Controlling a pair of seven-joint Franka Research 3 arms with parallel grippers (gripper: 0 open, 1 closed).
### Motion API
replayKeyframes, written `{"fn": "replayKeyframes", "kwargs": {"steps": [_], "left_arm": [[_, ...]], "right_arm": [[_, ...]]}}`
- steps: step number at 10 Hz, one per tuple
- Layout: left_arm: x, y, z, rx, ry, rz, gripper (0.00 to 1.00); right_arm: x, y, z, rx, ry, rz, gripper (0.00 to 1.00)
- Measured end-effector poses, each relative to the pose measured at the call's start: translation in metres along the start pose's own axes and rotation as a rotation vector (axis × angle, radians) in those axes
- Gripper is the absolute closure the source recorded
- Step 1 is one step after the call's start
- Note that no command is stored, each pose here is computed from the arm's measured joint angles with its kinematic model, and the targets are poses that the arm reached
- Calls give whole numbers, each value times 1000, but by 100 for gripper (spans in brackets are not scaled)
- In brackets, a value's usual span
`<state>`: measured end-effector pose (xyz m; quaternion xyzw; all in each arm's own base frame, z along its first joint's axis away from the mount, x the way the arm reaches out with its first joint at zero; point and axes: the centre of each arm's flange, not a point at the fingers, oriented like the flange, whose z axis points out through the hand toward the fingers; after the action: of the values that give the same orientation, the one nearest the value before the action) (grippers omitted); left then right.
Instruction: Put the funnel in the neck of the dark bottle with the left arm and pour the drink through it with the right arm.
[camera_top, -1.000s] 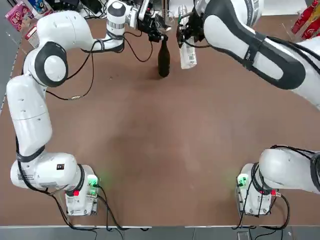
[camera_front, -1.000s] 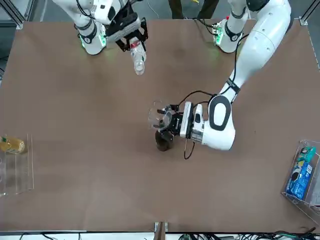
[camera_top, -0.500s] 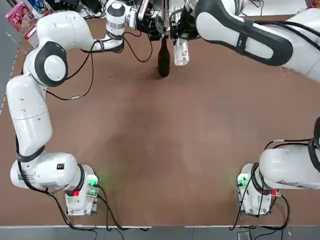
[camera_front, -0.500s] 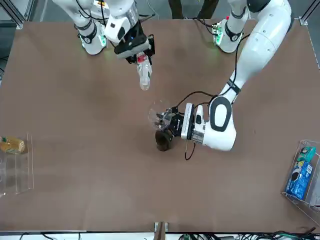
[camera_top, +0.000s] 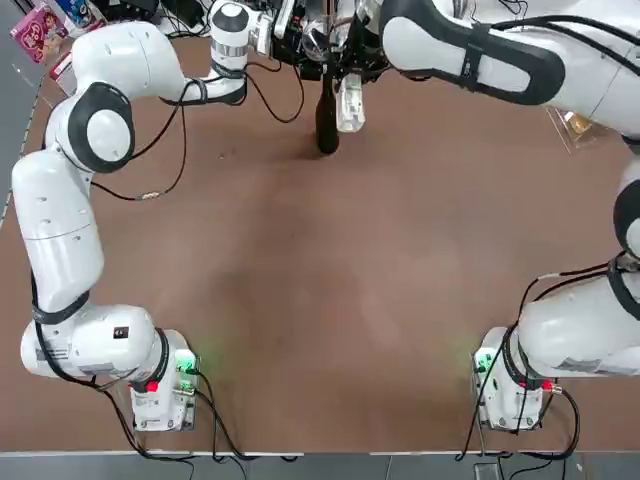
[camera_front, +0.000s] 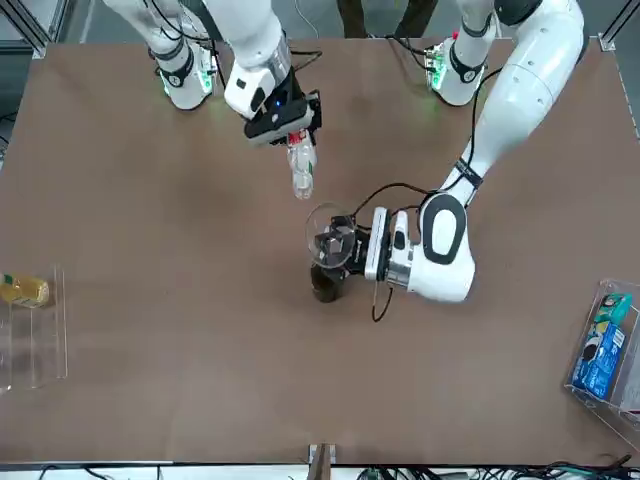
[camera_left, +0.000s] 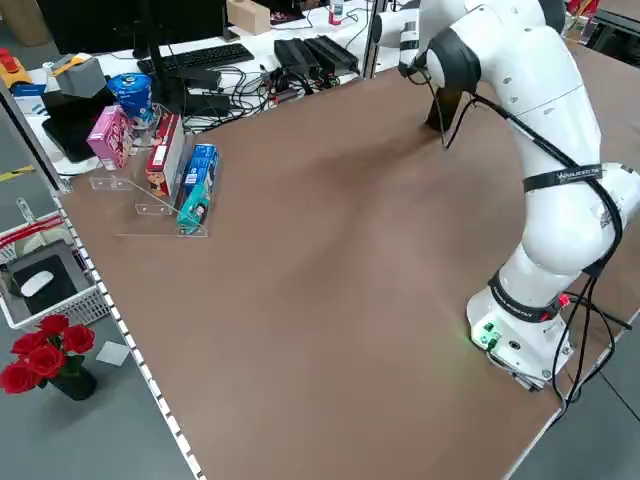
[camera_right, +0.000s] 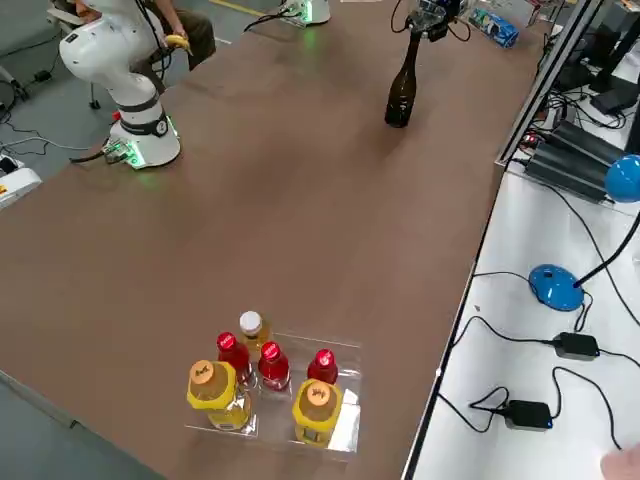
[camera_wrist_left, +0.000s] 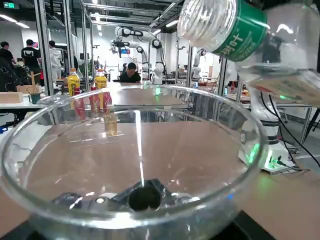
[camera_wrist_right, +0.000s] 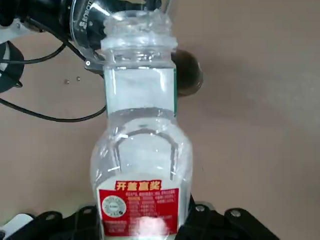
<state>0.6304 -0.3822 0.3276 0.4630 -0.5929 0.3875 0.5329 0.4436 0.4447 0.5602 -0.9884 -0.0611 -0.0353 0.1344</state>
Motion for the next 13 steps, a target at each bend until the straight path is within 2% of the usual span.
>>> {"fn": "replayKeyframes", "kwargs": {"steps": [5,8,13], "left_arm": [[0,1,4,-4,-1,1,89],[0,1,5,2,-5,1,85],[-1,-1,4,23,-16,2,83]], "right_arm": [[1,-2,-1,0,2,1,47],[1,-5,-5,8,7,30,47],[4,-10,6,27,-30,77,47]]}}
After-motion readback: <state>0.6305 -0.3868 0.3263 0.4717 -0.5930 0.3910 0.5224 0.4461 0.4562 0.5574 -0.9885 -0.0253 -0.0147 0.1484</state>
